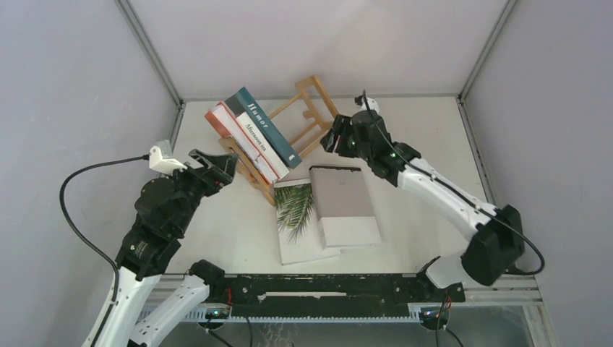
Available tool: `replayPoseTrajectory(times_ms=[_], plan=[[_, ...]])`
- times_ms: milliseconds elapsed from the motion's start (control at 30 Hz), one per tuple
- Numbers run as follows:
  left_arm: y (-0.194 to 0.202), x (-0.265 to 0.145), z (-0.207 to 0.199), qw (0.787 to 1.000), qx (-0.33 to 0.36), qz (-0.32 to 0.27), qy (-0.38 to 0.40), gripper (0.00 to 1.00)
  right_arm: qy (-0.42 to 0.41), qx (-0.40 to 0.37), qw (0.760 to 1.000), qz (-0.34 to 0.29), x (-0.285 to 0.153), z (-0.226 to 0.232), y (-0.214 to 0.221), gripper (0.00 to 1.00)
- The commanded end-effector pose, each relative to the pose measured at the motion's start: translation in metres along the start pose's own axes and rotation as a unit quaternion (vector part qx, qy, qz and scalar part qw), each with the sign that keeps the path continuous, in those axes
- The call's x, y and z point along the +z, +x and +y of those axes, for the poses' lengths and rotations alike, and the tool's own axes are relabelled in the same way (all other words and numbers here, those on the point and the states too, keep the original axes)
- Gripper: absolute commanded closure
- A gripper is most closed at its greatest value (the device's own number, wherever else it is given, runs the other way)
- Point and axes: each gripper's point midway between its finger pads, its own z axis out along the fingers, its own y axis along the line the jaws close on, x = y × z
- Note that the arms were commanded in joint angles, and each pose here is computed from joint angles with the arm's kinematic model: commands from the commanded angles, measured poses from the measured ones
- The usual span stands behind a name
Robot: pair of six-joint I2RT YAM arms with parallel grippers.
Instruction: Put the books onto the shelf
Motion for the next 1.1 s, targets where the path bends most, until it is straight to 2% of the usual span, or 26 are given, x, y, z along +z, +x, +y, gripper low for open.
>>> replayPoseTrajectory(times_ms=[0,300,467,600,867,1067], plan=[[0.016,0.0,-0.006,0.999,-0.017,0.025,0.029,0.12,0.016,-0.037,0.999,-0.036,-0.043,0.011,0.009,0.34],[0.039,0.0,0.004,0.998,-0.024,0.052,0.03,0.13,0.101,-0.214,0.972,-0.009,-0.08,0.011,0.073,0.31],[0.043,-0.002,0.005,0.997,-0.023,0.058,0.035,0.13,0.146,-0.307,0.94,0.03,-0.085,0.012,0.113,0.29],[0.047,-0.004,0.007,0.997,-0.026,0.061,0.04,0.13,0.19,-0.384,0.902,0.049,-0.079,0.016,0.139,0.27],[0.046,-0.009,0.006,0.997,-0.017,0.059,0.049,0.12,0.254,-0.45,0.853,0.074,-0.067,0.026,0.168,0.24],[0.044,-0.013,0.005,0.997,-0.009,0.057,0.056,0.12,0.317,-0.472,0.818,0.09,-0.062,0.009,0.184,0.2]])
